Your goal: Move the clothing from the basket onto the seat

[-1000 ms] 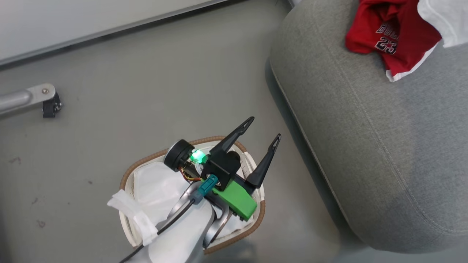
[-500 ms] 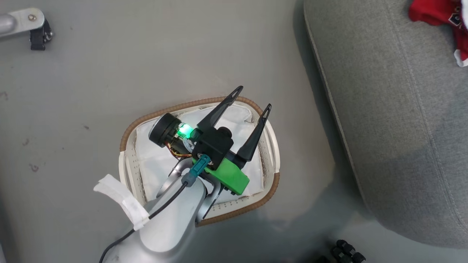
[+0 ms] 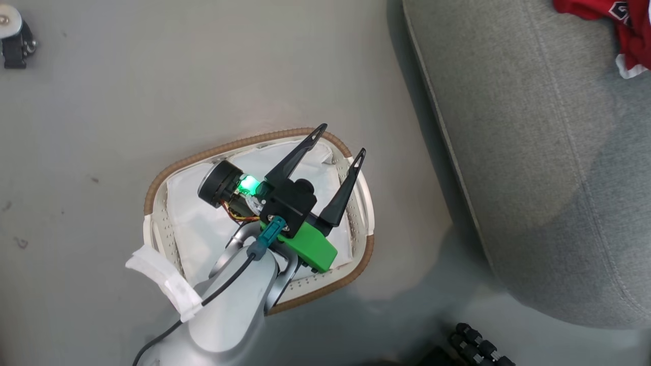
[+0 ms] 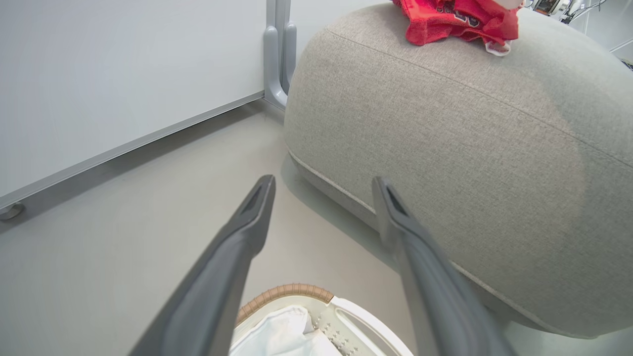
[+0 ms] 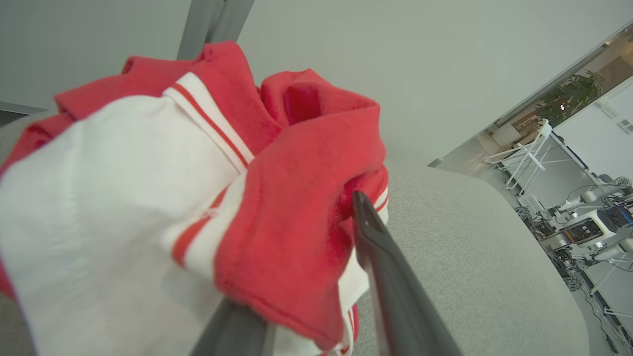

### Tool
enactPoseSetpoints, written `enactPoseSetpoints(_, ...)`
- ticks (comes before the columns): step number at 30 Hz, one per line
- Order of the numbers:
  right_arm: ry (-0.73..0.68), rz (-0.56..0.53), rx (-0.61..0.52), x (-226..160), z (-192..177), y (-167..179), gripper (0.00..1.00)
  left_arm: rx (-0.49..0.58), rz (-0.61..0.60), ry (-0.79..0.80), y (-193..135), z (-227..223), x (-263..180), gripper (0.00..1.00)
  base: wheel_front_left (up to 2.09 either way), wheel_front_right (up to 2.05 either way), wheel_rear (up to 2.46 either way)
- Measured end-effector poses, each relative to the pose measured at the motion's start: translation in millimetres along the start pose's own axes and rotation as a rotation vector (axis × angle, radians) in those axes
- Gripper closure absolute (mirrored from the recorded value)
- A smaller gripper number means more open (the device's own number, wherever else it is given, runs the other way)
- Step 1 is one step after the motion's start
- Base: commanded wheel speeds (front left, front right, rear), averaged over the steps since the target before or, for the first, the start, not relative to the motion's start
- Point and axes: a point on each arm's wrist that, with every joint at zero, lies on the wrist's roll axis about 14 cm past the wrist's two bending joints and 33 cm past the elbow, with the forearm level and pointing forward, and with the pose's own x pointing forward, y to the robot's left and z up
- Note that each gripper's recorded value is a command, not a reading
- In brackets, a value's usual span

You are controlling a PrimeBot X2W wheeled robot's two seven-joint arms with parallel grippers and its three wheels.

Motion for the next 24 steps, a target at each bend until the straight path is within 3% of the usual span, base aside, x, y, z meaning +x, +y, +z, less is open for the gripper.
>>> enactPoseSetpoints(14,-0.031,0.056,0.088,-79,-5,15,0.00,0.006,0.016,-0.064,-15,40,-12,0.00,0.00,0.00,0.00)
enactPoseSetpoints(24,-0.154,0.041,0.139,-101,40,-4,0.00,-0.028,0.135,-0.137,-9,77,-44,0.00,0.00,0.00,0.00)
